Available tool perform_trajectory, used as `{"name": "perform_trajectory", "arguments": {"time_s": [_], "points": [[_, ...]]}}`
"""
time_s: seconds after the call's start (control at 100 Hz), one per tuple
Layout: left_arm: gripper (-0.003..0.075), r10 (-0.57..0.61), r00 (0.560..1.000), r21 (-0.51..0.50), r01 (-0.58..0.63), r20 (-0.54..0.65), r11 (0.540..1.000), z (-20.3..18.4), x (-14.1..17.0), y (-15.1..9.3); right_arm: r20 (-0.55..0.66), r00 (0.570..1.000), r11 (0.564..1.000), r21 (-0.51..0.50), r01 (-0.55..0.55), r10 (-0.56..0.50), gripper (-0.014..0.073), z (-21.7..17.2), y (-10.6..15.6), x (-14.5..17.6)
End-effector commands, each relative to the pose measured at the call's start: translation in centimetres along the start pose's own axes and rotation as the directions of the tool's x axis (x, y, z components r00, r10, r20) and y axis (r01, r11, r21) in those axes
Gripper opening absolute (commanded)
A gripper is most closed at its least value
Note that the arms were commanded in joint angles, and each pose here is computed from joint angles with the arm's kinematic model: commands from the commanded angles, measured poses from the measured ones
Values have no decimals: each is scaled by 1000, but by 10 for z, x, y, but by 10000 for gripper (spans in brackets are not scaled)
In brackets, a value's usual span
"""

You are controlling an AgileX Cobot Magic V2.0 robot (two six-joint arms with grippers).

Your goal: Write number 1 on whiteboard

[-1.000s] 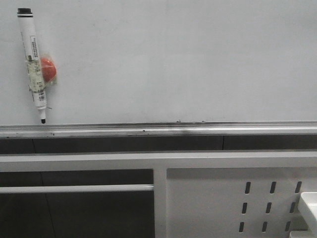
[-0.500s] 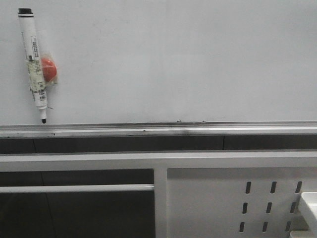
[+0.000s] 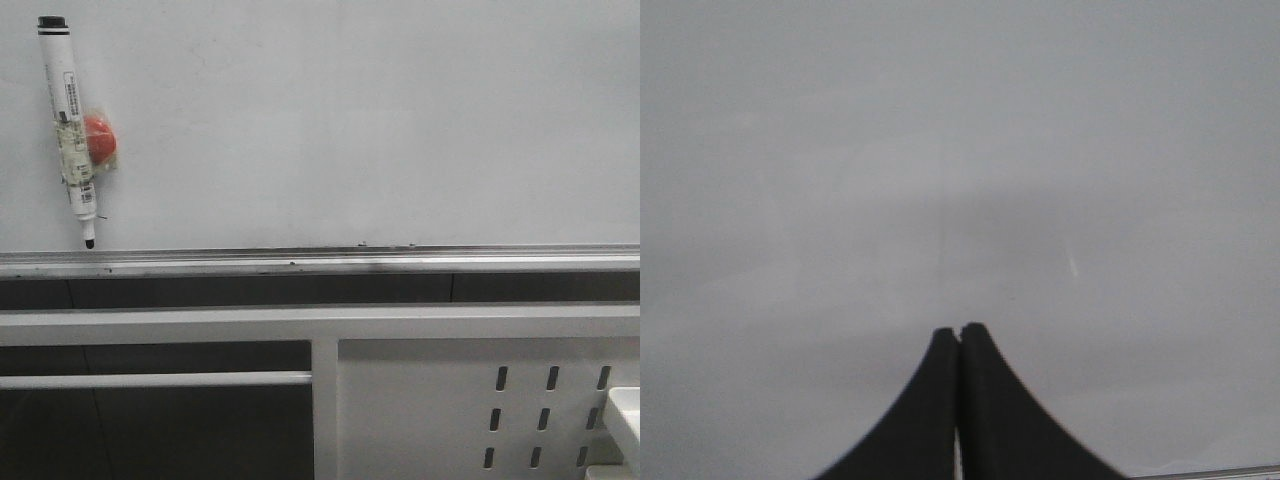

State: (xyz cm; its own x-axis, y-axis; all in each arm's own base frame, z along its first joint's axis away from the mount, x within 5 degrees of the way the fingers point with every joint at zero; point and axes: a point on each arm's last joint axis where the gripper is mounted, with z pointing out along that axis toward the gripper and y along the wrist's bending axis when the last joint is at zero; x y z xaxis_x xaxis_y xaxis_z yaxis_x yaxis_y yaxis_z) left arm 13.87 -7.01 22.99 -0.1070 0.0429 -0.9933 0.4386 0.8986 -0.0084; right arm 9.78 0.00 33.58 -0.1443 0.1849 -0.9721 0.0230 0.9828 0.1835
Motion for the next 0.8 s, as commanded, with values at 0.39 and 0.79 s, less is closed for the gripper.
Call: {"name": "perform_trajectory", "arguments": {"time_s": [0.39,0.79], "points": [[367,-22,994,38,18,106,999,25,31,-12,94,995,999,4,36,-37,-69,-1,2,-17],[367,-84,988,40,80,126,996,49,56,-13,98,995,999,4,36,-37,-69,-1,2,-18]]}}
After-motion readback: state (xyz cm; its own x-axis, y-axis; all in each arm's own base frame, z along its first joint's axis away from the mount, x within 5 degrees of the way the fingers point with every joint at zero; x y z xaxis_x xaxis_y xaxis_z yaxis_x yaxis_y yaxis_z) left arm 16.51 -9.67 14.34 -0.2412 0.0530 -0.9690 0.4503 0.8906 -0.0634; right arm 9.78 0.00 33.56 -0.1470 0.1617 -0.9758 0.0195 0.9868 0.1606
